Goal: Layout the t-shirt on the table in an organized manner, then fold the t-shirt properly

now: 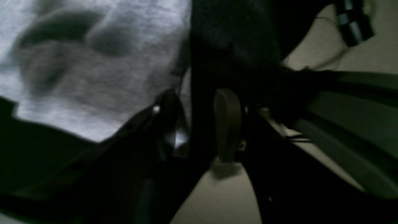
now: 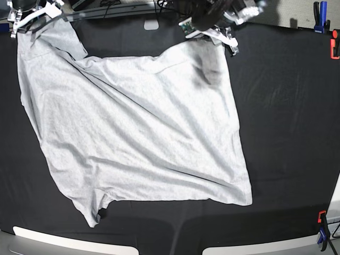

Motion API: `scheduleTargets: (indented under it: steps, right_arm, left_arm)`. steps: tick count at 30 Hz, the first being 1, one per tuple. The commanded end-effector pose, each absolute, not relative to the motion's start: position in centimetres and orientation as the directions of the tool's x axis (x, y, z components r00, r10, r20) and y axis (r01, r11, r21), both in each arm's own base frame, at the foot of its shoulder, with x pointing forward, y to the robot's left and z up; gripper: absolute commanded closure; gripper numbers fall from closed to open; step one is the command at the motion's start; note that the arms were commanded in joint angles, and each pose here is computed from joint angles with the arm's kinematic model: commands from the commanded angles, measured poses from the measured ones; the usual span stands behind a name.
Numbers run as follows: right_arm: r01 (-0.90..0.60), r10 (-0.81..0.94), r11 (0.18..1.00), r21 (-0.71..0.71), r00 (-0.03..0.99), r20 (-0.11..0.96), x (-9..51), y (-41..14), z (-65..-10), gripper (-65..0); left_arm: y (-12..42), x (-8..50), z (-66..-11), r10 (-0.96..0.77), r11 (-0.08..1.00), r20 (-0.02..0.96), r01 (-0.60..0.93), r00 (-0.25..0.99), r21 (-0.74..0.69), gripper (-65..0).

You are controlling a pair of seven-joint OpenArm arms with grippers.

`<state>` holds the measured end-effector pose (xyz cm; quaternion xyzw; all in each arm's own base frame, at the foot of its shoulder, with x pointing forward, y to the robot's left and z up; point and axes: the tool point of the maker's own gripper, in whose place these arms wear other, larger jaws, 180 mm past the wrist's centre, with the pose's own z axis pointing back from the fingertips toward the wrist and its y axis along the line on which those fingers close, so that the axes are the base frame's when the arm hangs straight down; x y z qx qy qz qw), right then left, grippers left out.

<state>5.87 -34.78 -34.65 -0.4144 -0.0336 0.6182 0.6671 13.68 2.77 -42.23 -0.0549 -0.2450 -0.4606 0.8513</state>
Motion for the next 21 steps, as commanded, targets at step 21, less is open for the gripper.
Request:
scheduleTargets:
  steps: [21]
  right_arm:
    - [-0.786,0.851,-0.118,-0.607,0.235,-0.469,6.2,-34.8,-34.2,0.0]
  left_arm:
    - [6.9,23.7,-36.5,-0.768,0.55,0.6,0.71,0.223,0.44,-24.9]
